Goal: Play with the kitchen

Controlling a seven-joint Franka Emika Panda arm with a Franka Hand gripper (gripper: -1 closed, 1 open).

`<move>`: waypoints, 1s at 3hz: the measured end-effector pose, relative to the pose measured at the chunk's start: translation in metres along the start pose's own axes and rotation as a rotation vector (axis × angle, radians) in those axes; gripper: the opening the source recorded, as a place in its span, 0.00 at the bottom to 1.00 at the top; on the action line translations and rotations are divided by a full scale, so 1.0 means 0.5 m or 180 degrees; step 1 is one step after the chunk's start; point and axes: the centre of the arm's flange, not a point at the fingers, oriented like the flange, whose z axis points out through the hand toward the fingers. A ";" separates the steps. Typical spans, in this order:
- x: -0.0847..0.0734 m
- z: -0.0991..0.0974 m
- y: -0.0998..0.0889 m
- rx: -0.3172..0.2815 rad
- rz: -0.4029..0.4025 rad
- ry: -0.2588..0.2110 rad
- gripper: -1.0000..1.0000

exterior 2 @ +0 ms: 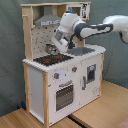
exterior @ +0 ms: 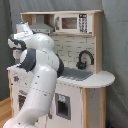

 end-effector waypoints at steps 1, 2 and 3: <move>0.024 0.013 -0.014 -0.0004 0.0011 -0.0005 0.00; 0.045 0.022 -0.027 -0.0016 0.0028 -0.0013 0.00; 0.064 0.026 -0.039 -0.0034 0.0056 -0.0028 0.00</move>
